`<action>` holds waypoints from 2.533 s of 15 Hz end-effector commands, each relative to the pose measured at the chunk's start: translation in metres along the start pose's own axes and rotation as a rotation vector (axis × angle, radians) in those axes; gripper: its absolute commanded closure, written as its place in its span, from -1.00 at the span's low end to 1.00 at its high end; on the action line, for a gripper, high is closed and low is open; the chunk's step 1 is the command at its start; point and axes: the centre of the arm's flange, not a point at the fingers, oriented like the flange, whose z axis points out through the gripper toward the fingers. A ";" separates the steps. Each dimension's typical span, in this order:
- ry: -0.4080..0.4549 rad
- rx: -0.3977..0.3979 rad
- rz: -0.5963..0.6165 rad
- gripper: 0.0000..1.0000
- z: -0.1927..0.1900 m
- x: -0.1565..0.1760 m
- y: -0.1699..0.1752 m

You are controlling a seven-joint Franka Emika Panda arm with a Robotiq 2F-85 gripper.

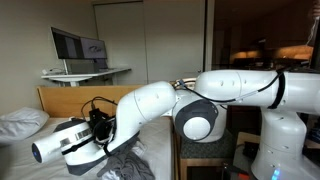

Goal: Put the clothes in the laundry bag

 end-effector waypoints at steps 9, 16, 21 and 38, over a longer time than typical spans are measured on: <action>-0.233 0.164 0.338 0.84 0.018 -0.014 0.138; -0.478 0.281 0.504 0.84 0.094 -0.058 0.261; -0.663 0.363 0.616 0.84 0.172 -0.106 0.336; -1.349 0.602 0.956 0.84 0.329 -0.315 0.425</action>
